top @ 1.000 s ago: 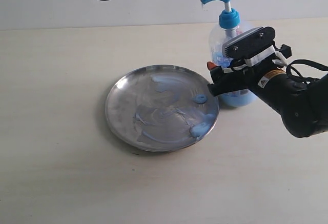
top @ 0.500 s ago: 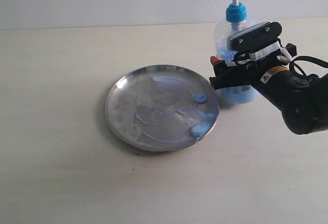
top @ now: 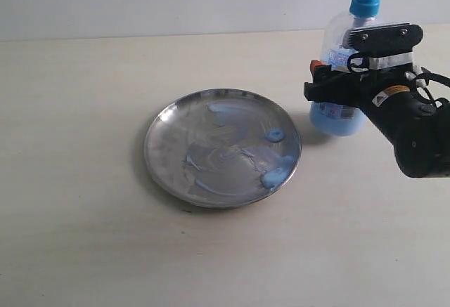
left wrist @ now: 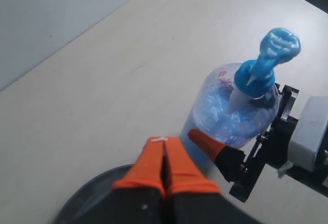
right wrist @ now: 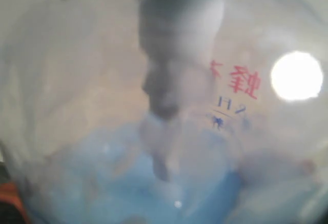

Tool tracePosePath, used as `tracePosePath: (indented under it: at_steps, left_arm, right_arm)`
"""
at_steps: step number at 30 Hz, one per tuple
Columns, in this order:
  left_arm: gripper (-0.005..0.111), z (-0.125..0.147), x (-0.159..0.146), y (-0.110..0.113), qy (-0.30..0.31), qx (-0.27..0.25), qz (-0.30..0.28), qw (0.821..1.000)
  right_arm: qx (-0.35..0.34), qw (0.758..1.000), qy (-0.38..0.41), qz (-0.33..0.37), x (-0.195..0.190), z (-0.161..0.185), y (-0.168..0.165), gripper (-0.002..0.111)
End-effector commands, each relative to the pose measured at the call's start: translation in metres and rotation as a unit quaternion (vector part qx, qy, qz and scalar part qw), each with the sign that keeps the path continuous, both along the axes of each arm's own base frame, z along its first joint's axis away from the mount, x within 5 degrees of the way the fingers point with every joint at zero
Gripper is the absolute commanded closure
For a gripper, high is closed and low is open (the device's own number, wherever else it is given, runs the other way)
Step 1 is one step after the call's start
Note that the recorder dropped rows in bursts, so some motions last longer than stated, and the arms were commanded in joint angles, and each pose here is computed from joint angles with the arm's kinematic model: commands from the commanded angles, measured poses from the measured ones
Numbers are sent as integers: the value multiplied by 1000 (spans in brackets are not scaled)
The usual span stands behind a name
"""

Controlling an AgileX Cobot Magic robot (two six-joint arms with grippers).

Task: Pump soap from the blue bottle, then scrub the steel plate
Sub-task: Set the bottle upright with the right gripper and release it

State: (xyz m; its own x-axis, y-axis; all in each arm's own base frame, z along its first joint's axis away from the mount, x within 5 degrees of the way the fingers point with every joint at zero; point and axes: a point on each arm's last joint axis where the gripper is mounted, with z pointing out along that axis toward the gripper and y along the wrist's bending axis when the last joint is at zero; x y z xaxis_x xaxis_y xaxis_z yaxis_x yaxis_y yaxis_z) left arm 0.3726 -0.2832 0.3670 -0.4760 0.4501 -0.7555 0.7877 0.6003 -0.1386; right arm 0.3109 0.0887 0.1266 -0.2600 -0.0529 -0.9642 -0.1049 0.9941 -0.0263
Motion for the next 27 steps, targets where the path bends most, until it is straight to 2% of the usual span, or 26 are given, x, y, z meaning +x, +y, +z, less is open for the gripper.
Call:
tracePosePath:
  at_steps: [1, 7, 13, 27]
  left_arm:
    - [107, 5, -1, 3, -1, -4, 3, 1000]
    - [107, 3, 0, 2, 2, -3, 3, 1000]
    - [107, 3, 0, 2, 1, -3, 3, 1000]
    - [107, 3, 0, 2, 0, -4, 3, 1000]
  right_arm:
    - [41, 997, -62, -8, 7, 11, -6, 108]
    - [45, 997, -65, 22, 7, 6, -1, 108]
    - [-14, 996, -65, 58, 7, -1, 4, 108]
    - [-24, 997, -58, 39, 8, -17, 0, 108]
